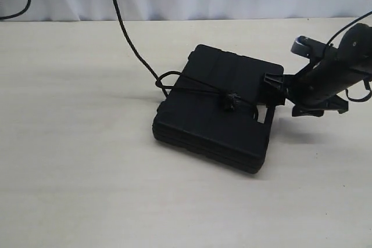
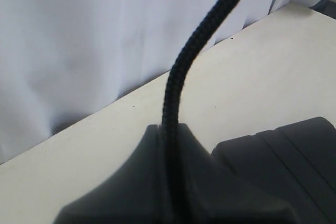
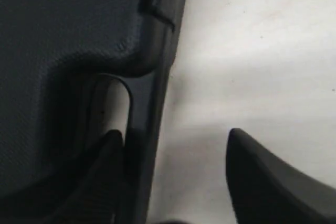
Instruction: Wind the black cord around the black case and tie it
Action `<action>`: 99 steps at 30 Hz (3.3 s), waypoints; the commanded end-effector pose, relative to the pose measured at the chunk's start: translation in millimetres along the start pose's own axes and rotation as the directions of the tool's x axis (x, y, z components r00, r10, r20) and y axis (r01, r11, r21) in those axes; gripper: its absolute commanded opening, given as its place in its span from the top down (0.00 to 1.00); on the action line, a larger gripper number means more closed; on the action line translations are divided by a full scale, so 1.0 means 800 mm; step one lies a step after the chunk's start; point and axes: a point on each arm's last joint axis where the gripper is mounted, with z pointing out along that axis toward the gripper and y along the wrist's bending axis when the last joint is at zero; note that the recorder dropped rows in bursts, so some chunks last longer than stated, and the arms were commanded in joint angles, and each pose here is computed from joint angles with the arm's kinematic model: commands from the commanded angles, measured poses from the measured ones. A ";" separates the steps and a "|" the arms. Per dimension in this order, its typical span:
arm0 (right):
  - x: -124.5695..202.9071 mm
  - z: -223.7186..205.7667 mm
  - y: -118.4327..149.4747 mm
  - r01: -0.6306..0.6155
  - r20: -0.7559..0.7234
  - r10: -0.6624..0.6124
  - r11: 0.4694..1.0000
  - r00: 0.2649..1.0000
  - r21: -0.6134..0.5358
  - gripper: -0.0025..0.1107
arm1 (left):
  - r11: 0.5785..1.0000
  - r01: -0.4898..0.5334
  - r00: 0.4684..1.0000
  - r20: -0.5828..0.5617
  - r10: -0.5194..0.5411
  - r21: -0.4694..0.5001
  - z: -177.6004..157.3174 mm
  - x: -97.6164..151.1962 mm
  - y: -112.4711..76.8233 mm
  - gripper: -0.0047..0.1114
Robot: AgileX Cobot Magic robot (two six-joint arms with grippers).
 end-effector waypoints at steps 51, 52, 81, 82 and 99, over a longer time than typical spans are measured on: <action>-0.037 0.004 0.035 0.357 0.183 -0.326 0.917 0.928 -0.179 0.94 | 0.789 0.188 0.861 -0.288 -0.418 -0.585 -0.211 0.114 0.159 0.57; -0.037 0.004 0.035 0.360 0.183 -0.329 0.916 0.926 -0.178 0.94 | 0.794 0.182 0.862 -0.294 -0.412 -0.580 -0.207 0.113 0.157 0.54; -0.019 -0.113 0.039 0.461 0.097 -0.460 0.887 0.883 0.011 0.76 | 0.878 -0.211 0.858 -0.512 -0.043 -0.429 -0.181 -0.068 -0.117 0.96; -0.014 -0.125 0.034 0.469 0.059 -0.471 0.882 0.880 0.050 0.83 | 0.869 -0.228 0.836 -0.546 -0.057 -0.440 -0.181 -0.064 -0.124 0.96; 0.139 -0.287 -0.037 0.456 0.435 -0.498 0.866 0.751 0.204 0.94 | 0.983 -0.111 0.991 -0.089 0.099 -0.146 -0.250 0.057 -0.267 0.96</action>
